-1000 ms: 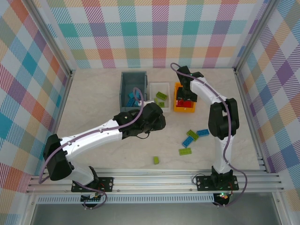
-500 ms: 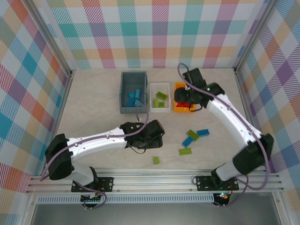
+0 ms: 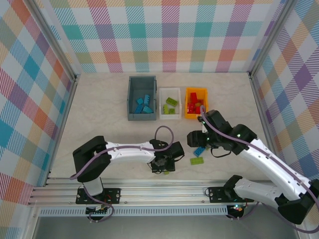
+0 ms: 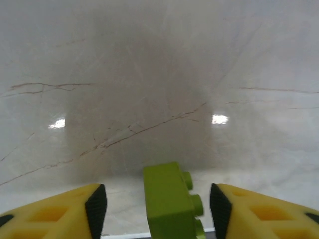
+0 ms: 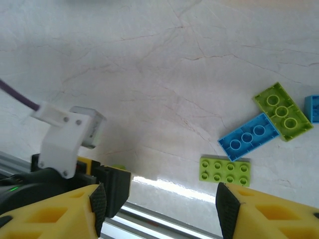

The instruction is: Sort the legos into containers by color

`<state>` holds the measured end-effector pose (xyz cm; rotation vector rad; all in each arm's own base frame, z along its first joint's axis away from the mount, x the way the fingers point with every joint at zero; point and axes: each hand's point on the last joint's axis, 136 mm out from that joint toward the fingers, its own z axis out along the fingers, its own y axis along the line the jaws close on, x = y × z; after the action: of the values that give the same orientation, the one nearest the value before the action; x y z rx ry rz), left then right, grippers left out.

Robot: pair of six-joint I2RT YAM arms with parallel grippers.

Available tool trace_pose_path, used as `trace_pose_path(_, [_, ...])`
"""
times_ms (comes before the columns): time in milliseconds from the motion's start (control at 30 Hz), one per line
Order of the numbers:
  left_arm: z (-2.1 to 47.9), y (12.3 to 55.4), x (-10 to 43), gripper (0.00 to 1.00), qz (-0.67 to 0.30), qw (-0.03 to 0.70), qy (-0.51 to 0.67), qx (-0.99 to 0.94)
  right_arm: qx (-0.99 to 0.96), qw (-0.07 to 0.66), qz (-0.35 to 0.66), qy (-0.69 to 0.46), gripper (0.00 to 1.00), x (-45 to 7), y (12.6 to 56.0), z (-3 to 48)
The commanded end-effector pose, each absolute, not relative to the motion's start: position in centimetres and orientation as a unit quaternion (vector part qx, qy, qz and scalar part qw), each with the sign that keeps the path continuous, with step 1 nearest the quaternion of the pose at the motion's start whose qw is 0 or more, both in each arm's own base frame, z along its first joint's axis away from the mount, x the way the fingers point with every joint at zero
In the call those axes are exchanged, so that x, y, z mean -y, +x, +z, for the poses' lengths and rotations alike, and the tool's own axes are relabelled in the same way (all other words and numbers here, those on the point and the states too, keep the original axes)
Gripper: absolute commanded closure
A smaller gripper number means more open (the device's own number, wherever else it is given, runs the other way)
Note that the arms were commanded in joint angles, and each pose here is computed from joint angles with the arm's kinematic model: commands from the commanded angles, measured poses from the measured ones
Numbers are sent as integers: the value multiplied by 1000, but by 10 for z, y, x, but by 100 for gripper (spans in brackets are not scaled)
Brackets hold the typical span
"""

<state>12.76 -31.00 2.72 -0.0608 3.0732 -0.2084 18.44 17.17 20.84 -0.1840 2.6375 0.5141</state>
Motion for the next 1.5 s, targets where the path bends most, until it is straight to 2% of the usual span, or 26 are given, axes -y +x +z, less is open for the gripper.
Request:
trace_pose_path(0, [27,121,314,49,-67,22,-17,-997,-961,203,183,-50,39,-168,177,205])
trace_pose_path(200, [35,133,321,78,-79,52,-23,-995,-959,207,184,-52,40,-172,182,208])
trace_pose_path(300, [59,153,314,82,-73,87,-24,-993,-954,219,193,-60,41,-176,185,215])
trace_pose_path(367, [82,181,308,84,-81,110,-36,-990,-946,236,212,-71,42,-182,188,225])
trace_pose_path(533, [143,264,304,83,-115,173,-44,-977,-899,314,290,-92,42,-206,202,264])
trace_pose_path(700, [172,352,311,83,-129,233,-45,-963,-853,397,330,-75,41,-217,227,294])
trace_pose_path(833, [179,417,324,82,-119,280,-33,-952,-837,427,336,-66,41,-224,243,308])
trace_pose_path(967, [160,465,330,82,-92,289,-40,-952,-842,427,322,-65,41,-228,251,307])
trace_pose_path(1133, [130,504,324,82,-76,295,-60,-951,-849,420,313,-67,41,-227,251,296])
trace_pose_path(1300, [103,515,325,80,-71,285,-58,-954,-858,406,308,-62,41,-225,249,282])
trace_pose_path(1400, [92,515,325,72,-67,276,-56,-957,-861,401,306,-63,41,-225,248,277])
trace_pose_path(1467, [95,513,324,62,-67,273,-57,-958,-862,399,306,-64,40,-226,248,277])
